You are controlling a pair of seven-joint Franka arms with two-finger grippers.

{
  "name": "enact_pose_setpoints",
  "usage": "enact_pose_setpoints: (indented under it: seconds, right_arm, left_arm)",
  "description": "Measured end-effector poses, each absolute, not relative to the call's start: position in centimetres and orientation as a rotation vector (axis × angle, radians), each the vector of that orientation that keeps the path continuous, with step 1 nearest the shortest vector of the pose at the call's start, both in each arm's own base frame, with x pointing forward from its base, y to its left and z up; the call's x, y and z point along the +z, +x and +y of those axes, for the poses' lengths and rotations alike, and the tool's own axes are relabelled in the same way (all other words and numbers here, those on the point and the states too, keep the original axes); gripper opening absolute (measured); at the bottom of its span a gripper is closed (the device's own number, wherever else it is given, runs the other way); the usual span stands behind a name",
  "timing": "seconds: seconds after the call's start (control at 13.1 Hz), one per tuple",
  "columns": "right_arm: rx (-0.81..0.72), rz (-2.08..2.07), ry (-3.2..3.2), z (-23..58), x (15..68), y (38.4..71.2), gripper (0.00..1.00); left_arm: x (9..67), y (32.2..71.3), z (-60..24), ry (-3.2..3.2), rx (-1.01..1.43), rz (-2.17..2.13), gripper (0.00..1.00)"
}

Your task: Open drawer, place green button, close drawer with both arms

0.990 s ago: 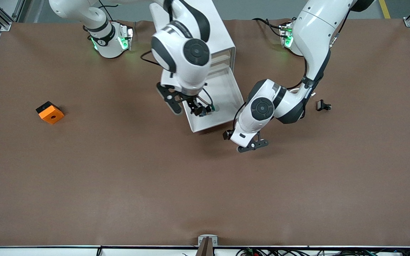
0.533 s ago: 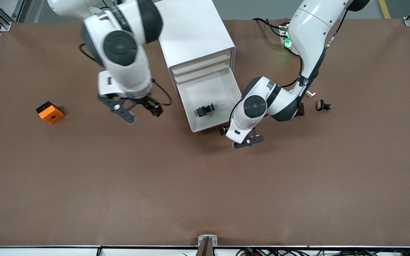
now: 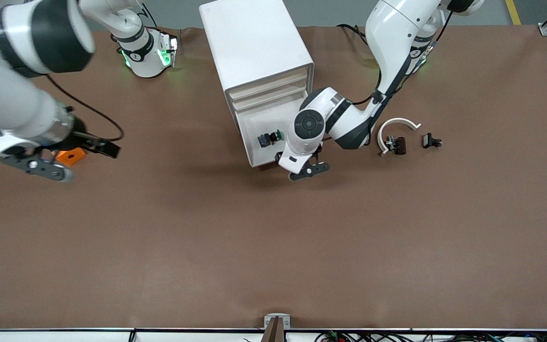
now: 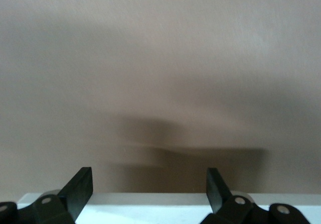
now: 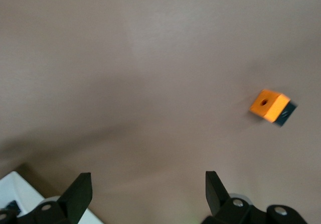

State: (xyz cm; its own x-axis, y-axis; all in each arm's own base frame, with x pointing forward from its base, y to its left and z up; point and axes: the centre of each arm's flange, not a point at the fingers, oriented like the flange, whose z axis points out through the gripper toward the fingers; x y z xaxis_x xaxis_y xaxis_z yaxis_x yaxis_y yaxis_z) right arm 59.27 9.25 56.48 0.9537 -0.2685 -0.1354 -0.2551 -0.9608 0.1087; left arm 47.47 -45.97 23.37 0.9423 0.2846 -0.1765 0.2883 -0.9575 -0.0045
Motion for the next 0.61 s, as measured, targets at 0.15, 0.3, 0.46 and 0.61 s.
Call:
enact_pose_setpoints:
  seconds: [0.15, 0.3, 0.46, 0.61]
  right_arm:
    - [-0.268, -0.279, 3.047, 3.6, 57.0, 59.3, 1.00]
    - [-0.308, -0.187, 3.071, -1.5, 57.1, 59.0, 1.00]
    - [-0.350, -0.149, 3.085, -5.2, 57.0, 58.5, 1.00]
    - [-0.376, -0.151, 3.090, -6.8, 57.0, 58.0, 1.00]
  left_arm:
    - [23.4, 45.9, -47.4, 3.072, -0.314, 0.467, 1.00]
    - [23.2, 44.1, -48.8, 3.082, -0.376, 0.475, 1.00]
    - [22.8, 42.4, -49.8, 3.086, -0.456, 0.485, 1.00]
    - [22.4, 41.0, -50.6, 3.082, -0.548, 0.496, 1.00]
